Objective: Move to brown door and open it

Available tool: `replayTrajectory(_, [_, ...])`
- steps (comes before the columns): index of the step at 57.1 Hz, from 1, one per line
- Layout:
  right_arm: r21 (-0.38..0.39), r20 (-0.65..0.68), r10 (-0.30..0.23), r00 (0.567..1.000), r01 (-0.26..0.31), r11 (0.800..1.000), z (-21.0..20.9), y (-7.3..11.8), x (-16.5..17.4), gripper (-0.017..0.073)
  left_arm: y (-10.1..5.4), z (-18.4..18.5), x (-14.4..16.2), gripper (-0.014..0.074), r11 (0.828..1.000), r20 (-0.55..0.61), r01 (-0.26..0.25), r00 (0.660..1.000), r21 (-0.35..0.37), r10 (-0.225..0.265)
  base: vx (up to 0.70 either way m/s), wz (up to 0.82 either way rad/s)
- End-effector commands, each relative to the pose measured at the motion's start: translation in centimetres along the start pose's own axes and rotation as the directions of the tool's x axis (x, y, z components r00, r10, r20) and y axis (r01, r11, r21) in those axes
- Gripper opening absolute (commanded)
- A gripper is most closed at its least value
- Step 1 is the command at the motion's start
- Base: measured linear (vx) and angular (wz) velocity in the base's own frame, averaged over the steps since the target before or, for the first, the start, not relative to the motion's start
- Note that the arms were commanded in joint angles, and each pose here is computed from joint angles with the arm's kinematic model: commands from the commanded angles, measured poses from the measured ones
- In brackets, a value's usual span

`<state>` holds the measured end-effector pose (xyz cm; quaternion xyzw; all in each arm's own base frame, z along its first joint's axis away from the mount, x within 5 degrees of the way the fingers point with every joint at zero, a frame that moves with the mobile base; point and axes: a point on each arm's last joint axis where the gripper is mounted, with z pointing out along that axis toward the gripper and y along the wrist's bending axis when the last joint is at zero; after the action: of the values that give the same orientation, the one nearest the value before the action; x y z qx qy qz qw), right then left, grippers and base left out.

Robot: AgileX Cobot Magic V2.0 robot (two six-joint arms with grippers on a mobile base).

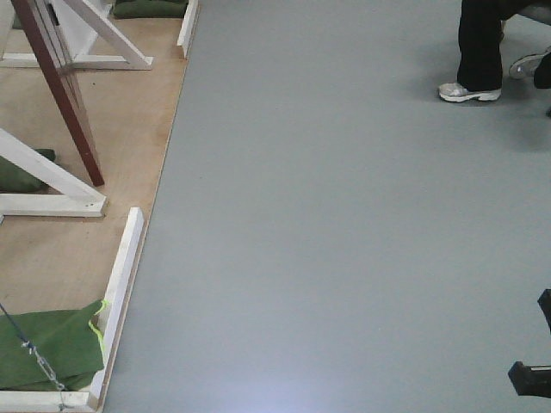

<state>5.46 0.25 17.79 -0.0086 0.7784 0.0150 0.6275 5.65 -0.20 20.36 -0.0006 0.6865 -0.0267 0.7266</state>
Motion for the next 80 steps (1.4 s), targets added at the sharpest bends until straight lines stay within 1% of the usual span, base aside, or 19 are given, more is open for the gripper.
replayTrajectory(1, [0.006,0.083,-0.006,0.997,0.006,1.0,-0.03,-0.05,-0.61,0.0,-0.12,-0.03,-1.18,-0.0006,1.0,0.083,0.005,0.997,0.012,-0.006,0.37,0.01])
replayTrajectory(49, [0.006,0.083,-0.006,0.997,0.006,1.0,-0.03,-0.05,-0.61,0.0,-0.12,-0.03,-1.18,-0.0006,1.0,0.083,0.005,0.997,0.012,-0.006,0.41,0.06])
replayTrajectory(80, [0.006,0.083,-0.006,0.997,0.006,1.0,-0.03,-0.05,-0.61,0.0,-0.12,-0.03,-1.18,-0.0006,1.0,0.083,0.005,0.997,0.012,-0.006,0.44,-0.02])
